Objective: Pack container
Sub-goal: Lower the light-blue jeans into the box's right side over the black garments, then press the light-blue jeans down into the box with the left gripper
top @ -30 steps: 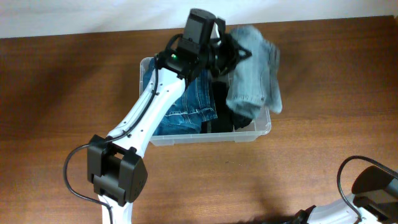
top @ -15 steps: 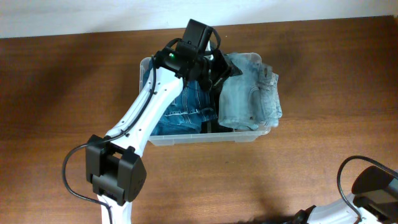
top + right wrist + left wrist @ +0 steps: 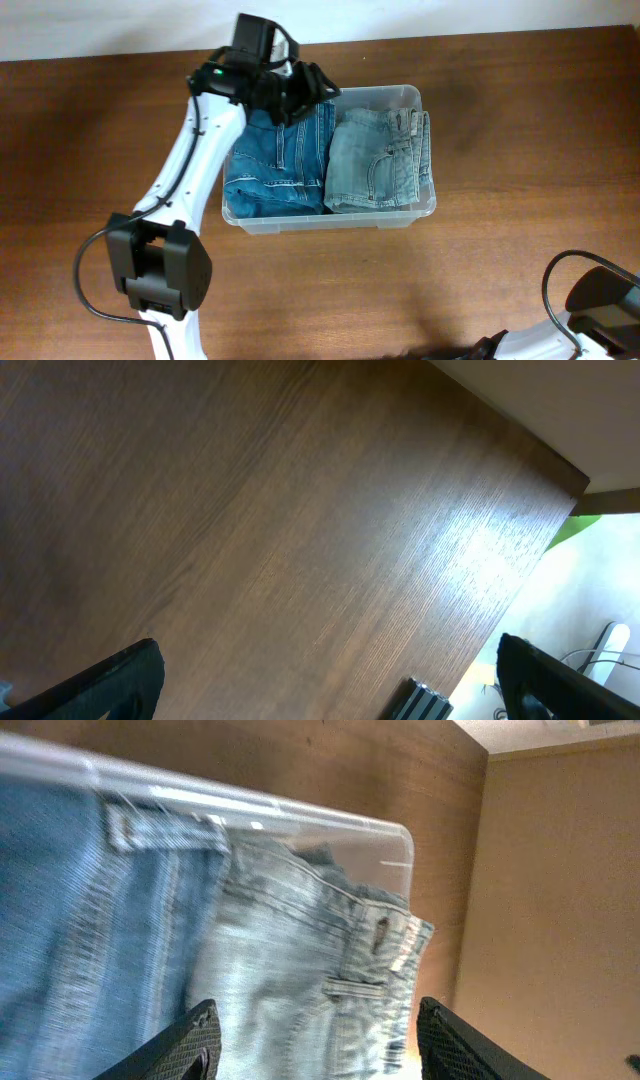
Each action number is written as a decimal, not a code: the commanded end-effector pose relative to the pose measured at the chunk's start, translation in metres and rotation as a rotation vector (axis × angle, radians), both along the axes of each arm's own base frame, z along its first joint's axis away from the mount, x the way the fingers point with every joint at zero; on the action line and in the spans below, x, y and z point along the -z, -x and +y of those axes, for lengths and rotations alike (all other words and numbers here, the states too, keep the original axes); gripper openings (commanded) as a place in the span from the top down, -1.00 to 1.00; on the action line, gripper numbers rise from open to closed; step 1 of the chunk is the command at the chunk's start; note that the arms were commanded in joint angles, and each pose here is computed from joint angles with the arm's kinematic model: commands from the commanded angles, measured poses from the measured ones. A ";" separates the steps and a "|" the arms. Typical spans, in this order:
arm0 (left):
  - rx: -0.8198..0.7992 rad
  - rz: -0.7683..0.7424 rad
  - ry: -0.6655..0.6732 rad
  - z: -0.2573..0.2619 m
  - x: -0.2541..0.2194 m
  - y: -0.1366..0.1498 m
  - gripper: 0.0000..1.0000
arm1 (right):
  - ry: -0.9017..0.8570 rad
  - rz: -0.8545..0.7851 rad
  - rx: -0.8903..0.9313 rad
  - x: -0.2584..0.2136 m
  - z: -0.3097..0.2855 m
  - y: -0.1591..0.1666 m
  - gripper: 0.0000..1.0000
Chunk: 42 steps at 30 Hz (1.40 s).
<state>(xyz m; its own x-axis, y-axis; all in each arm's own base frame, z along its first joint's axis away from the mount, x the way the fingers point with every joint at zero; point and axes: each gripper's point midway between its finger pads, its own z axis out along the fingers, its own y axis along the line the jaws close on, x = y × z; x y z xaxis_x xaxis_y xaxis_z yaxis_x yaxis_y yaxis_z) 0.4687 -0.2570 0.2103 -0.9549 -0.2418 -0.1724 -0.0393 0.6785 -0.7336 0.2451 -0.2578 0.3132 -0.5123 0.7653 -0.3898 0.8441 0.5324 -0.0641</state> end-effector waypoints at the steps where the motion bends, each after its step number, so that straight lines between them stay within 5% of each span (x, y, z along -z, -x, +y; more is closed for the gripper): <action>1: 0.113 -0.180 -0.040 0.002 -0.021 -0.004 -0.22 | 0.016 0.004 0.007 -0.005 0.001 0.006 -0.97; 7: 0.232 -0.338 -0.161 -0.002 -0.017 -0.005 0.35 | 0.016 0.003 0.008 -0.005 0.001 0.006 -0.97; 18: 0.608 -0.521 -0.396 -0.032 0.008 0.035 0.71 | 0.016 0.004 0.007 -0.005 0.001 0.006 -0.97; 25: 0.765 -0.624 -0.557 -0.058 0.031 0.044 0.76 | 0.016 0.003 0.008 -0.005 0.001 0.006 -0.97; 42: 0.932 -0.424 -0.596 -0.082 0.167 0.057 0.83 | 0.016 0.003 0.008 -0.005 0.001 0.006 -0.97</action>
<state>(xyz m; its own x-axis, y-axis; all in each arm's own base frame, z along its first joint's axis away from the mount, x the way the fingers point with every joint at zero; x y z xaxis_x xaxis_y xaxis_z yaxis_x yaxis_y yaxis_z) 0.4187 -0.3379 0.0787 -0.5667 0.7018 -0.4317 0.8081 0.5756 -0.1253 0.2449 -0.2579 0.3132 -0.5124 0.7653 -0.3895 0.8441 0.5322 -0.0647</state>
